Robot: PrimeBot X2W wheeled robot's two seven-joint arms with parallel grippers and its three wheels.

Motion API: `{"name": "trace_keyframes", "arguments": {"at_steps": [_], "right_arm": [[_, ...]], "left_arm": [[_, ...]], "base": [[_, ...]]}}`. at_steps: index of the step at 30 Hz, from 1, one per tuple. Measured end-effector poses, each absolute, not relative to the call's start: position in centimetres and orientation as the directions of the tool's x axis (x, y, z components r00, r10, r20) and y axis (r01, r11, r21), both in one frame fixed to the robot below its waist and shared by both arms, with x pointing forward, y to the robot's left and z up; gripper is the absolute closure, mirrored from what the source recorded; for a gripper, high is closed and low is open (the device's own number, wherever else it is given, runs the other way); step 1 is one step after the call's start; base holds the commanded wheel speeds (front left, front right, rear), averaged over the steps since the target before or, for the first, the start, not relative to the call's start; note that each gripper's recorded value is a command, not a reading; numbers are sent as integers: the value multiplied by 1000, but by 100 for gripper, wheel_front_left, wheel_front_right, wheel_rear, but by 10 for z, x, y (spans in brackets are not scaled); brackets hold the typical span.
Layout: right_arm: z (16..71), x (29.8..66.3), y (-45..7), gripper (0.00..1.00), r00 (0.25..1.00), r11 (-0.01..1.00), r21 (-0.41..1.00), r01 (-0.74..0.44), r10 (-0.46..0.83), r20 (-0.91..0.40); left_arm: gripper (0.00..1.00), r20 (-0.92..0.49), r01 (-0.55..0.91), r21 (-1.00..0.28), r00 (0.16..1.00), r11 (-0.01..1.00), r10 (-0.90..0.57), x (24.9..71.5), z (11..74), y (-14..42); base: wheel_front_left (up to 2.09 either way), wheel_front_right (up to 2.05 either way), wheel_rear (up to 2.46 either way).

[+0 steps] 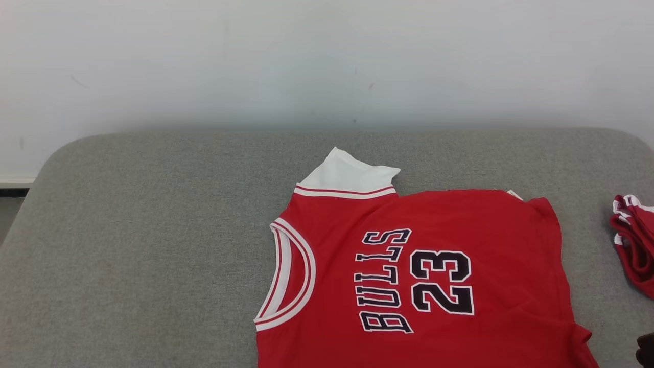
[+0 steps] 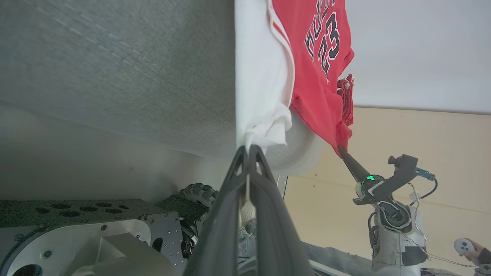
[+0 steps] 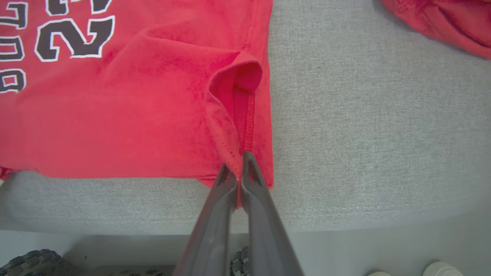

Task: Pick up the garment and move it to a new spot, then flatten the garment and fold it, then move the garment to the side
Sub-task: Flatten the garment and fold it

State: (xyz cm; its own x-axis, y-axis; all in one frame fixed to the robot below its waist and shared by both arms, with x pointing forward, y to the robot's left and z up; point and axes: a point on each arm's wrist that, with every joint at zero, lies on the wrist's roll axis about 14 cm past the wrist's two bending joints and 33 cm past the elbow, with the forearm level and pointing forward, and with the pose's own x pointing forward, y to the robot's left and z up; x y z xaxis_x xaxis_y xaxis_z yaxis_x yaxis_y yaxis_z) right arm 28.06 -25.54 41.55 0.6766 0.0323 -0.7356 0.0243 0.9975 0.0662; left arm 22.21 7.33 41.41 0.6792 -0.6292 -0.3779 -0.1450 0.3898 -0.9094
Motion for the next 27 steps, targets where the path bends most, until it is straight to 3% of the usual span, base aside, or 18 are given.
{"name": "trace_keyframes", "arguments": {"at_steps": [5, 15, 22, 23, 27], "right_arm": [[422, 283, -271, 100, 710, 997, 24, 71, -33, -703], [441, 307, -247, 100, 818, 994, 99, 42, 23, -575], [498, 343, -233, 100, 942, 985, 172, -10, 67, -328], [520, 355, -229, 100, 964, 984, 177, -39, 84, -251], [560, 375, -226, 100, 984, 985, 147, -94, 114, -137]], "left_arm": [[100, -399, -184, -906, 676, 382, -620, 218, 411, 81], [100, -307, -107, -917, 804, 383, -509, 251, 437, 112], [100, -28, 173, -896, 897, 409, -441, 312, 515, 117], [100, 78, 280, -865, 895, 416, -439, 331, 549, 115], [100, 262, 466, -765, 856, 445, -446, 362, 614, 111]], "base": [[0, 0, 0], [0, 0, 0], [0, 0, 0], [0, 0, 0], [0, 0, 0]]}}
